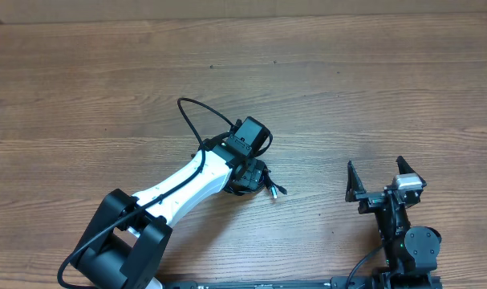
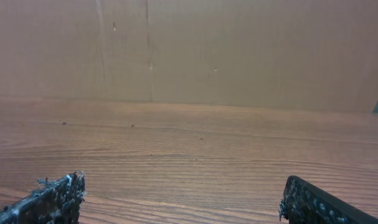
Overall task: Untangle cables
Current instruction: 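Close the left gripper on the cable loops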
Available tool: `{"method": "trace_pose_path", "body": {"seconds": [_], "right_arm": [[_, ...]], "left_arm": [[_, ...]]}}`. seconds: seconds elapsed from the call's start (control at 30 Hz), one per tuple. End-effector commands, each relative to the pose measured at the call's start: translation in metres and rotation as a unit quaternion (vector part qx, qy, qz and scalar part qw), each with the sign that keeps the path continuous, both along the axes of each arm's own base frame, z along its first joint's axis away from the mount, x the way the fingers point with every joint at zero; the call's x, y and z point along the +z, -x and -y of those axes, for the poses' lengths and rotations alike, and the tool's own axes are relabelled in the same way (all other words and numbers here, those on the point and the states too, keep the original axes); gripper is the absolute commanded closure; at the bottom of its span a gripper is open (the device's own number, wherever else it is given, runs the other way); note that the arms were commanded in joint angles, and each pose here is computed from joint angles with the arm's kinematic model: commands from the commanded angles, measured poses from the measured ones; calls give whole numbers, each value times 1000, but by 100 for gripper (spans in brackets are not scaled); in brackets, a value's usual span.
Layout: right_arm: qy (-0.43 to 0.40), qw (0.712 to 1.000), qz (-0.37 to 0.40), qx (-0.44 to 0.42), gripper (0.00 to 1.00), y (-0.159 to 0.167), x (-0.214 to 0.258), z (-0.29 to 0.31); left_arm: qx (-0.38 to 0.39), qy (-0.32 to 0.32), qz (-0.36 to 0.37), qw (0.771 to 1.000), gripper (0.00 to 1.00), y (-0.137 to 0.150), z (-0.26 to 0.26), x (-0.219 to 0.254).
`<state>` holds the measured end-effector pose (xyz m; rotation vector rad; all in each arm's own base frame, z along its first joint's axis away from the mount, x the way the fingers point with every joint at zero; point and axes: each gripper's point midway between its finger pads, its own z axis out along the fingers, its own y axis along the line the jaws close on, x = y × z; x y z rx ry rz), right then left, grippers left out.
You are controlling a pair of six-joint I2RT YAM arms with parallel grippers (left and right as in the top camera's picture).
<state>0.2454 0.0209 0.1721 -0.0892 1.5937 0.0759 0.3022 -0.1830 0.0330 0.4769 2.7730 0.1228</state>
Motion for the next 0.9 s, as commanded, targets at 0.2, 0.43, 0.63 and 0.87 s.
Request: {"method": "trace_pose_path", "body": {"seconds": [0.2, 0.43, 0.63, 0.87], "right_arm": [[1, 1000, 2, -2, 0, 0, -2, 1], [1, 1000, 2, -2, 0, 0, -2, 1], [1, 1000, 2, -2, 0, 0, -2, 1], [1, 1000, 2, -2, 0, 0, -2, 1]], "left_arm": [[-6, -4, 6, 1000, 0, -5, 1, -1], [-6, 1, 12, 1000, 0, -7, 4, 0], [-6, 1, 12, 1000, 0, -7, 3, 0], [-6, 1, 12, 1000, 0, -7, 4, 0]]}}
